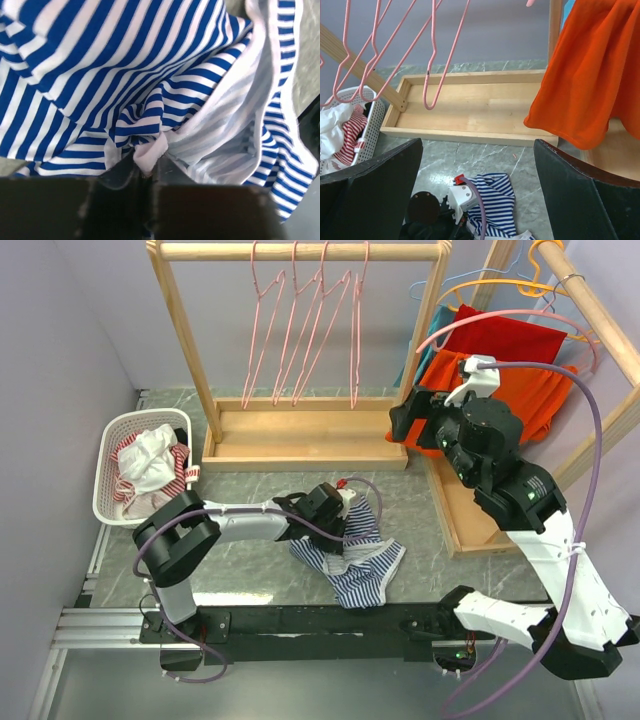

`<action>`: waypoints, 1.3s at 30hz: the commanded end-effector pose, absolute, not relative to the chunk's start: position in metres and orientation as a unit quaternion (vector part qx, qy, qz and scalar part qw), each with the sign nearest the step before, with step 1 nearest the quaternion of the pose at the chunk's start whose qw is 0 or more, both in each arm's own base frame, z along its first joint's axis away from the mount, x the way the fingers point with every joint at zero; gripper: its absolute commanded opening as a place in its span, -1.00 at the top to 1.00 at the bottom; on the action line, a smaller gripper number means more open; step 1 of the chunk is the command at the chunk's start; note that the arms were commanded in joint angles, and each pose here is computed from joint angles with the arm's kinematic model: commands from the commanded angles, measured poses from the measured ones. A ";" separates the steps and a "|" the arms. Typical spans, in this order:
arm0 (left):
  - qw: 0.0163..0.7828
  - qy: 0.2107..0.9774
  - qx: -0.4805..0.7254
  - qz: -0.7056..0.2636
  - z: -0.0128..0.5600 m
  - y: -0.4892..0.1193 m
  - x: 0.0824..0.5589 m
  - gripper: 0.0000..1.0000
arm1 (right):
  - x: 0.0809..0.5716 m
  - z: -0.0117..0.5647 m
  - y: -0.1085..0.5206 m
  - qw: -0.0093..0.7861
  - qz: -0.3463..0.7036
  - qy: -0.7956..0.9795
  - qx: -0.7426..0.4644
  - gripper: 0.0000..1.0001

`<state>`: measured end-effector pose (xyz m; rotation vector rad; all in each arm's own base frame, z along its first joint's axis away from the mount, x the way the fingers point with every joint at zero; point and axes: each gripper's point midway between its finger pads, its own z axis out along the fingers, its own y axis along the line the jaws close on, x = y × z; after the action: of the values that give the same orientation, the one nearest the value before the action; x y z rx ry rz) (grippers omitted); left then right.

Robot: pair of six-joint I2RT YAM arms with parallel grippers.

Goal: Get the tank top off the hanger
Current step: Pick up the tank top from the center of the board, then place the tank top in the bin.

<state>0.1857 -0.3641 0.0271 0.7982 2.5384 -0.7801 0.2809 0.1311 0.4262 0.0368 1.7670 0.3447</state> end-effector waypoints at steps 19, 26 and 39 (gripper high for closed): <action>0.536 0.837 -0.096 -0.057 0.296 -0.094 0.261 0.98 | 0.268 0.419 0.135 0.626 0.194 0.755 0.021 -1.00; 0.580 0.790 -0.193 0.047 0.336 -0.020 0.266 0.98 | 0.271 0.415 0.139 0.621 0.191 0.760 0.012 -1.00; 0.642 0.721 -0.245 0.088 0.410 0.097 0.341 0.98 | 0.267 0.405 0.148 0.611 0.206 0.764 -0.007 -1.00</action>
<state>0.3049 0.0817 0.3957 -0.6102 1.6913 0.2834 0.2691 0.1419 0.3960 0.0014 1.8074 0.4300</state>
